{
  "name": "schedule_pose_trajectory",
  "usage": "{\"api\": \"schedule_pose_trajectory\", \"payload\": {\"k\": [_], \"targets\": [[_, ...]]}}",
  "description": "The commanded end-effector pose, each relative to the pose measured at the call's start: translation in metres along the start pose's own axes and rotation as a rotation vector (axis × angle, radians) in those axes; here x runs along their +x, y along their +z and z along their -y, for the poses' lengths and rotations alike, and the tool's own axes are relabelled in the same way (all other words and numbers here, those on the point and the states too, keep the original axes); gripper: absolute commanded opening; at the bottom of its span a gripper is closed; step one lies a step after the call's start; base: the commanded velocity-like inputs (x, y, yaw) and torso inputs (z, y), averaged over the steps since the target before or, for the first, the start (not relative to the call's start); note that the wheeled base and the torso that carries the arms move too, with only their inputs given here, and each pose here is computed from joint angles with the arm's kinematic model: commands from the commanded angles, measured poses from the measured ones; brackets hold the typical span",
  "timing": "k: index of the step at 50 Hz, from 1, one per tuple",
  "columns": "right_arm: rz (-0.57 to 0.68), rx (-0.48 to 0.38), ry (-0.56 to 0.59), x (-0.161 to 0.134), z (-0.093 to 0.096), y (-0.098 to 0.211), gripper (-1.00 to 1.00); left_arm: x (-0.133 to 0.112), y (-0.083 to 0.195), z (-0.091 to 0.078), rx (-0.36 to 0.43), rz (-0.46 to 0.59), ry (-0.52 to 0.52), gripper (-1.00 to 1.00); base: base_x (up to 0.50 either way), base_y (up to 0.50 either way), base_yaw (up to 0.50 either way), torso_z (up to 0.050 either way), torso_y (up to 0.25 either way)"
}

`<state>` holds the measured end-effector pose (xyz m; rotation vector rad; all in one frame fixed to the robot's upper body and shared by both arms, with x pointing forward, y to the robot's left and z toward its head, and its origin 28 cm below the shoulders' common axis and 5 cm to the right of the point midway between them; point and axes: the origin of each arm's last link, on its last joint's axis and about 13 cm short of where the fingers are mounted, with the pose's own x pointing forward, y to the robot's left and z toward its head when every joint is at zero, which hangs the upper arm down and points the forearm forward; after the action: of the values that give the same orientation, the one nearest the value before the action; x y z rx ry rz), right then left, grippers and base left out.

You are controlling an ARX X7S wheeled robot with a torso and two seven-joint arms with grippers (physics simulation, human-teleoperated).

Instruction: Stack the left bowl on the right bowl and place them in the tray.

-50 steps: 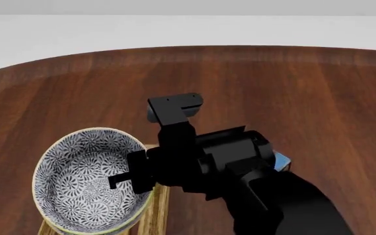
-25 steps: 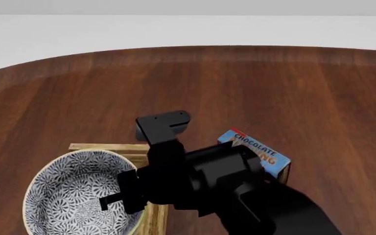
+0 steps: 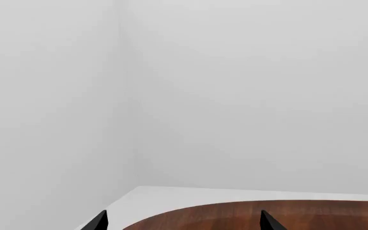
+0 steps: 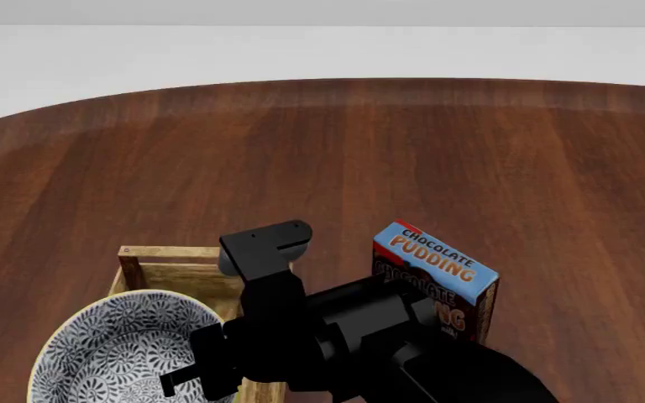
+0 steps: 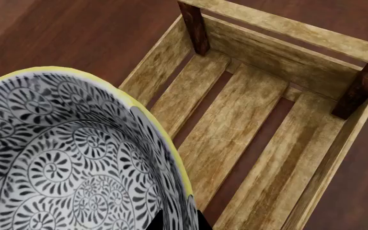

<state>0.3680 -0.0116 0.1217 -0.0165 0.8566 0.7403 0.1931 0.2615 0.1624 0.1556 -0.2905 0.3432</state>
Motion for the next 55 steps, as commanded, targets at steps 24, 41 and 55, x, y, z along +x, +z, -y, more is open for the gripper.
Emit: {"api": "schedule_pose_trajectory", "payload": {"k": [24,41,55], "targets": [[0.018,0.076,0.017,0.01,0.004,-0.016,-1.0,-0.001,-0.002,0.001,0.002,-0.002,-0.002,1.0,0.0,0.0,0.0,0.0,0.0],[0.009,0.09,-0.003,0.011,0.006,-0.02,-1.0,0.0,0.0,0.003,-0.003,0.001,-0.008,1.0,0.0,0.0,0.0,0.0,0.001],[0.014,0.061,0.017,0.01,0.003,-0.017,1.0,-0.001,-0.001,0.001,-0.003,-0.002,-0.004,1.0,0.0,0.0,0.0,0.001,0.0]]}}
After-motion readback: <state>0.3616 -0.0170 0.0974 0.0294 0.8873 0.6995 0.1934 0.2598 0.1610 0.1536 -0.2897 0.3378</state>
